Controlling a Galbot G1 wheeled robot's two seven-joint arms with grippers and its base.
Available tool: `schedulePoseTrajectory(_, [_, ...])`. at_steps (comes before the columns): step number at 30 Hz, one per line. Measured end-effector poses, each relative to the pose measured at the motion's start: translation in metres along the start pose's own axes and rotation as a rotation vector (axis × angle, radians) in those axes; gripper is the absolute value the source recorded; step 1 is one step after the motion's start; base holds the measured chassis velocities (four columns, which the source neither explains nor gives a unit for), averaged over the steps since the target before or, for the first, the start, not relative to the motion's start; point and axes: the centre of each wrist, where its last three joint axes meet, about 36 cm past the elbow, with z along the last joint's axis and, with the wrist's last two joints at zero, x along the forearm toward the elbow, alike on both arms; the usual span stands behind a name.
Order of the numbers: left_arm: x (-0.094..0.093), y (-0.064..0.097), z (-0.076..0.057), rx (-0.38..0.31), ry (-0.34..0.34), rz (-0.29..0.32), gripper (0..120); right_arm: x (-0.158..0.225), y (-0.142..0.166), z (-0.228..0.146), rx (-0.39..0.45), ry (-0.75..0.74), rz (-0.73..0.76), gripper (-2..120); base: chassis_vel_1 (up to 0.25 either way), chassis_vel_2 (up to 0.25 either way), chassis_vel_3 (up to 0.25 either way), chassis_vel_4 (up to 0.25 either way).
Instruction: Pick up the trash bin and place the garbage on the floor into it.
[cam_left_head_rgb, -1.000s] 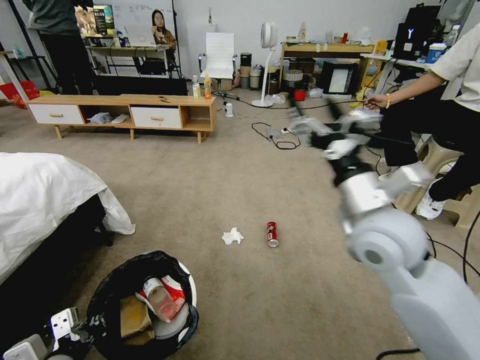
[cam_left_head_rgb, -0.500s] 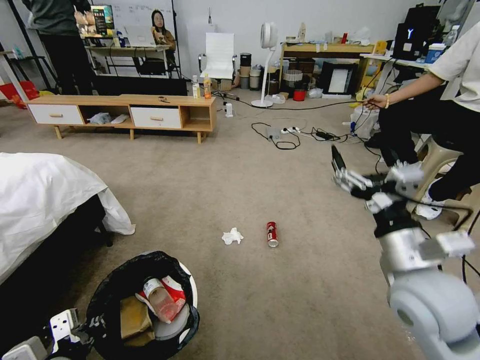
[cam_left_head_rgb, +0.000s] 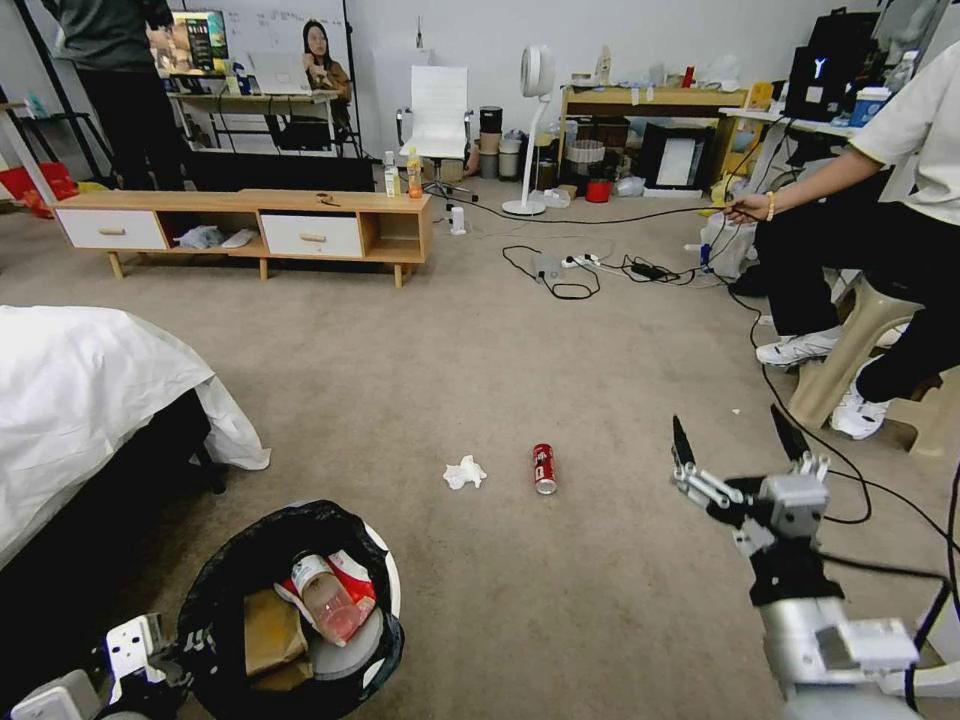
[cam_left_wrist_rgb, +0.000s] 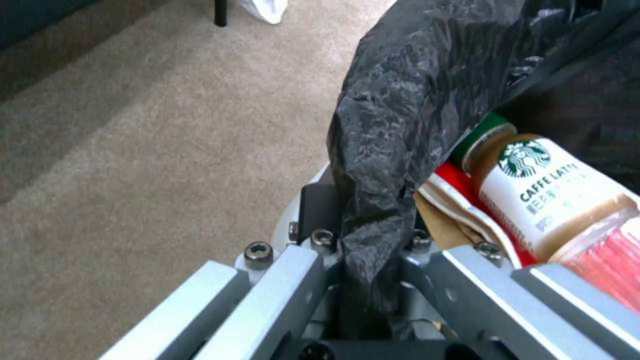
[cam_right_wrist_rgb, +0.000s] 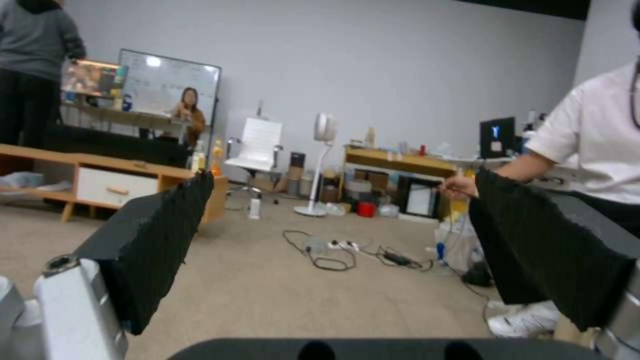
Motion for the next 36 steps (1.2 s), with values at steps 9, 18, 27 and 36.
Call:
schedulePoseTrajectory(9, [0.004, 0.0, -0.002, 0.001, -0.005, 0.003, 2, 0.012, 0.006, 0.013, -0.006, 0.017, 0.025, 100, 0.0, 0.0, 0.0, 0.0])
schedulePoseTrajectory(18, [0.004, -0.001, -0.001, 0.007, -0.004, 0.009, 2, 0.018, 0.015, 0.019, -0.013, 0.022, 0.03, 100, 0.0, 0.0, 0.0, 0.0])
schedulePoseTrajectory(27, [0.007, -0.002, -0.002, 0.012, -0.008, 0.007, 2, 0.017, 0.014, 0.023, -0.009, 0.016, 0.022, 100, 0.0, 0.0, 0.0, 0.0])
schedulePoseTrajectory(36, [0.01, 0.0, -0.004, 0.013, -0.014, -0.002, 2, 0.015, 0.013, 0.026, -0.009, 0.011, 0.019, 100, -0.062, 0.063, 0.066, -0.052])
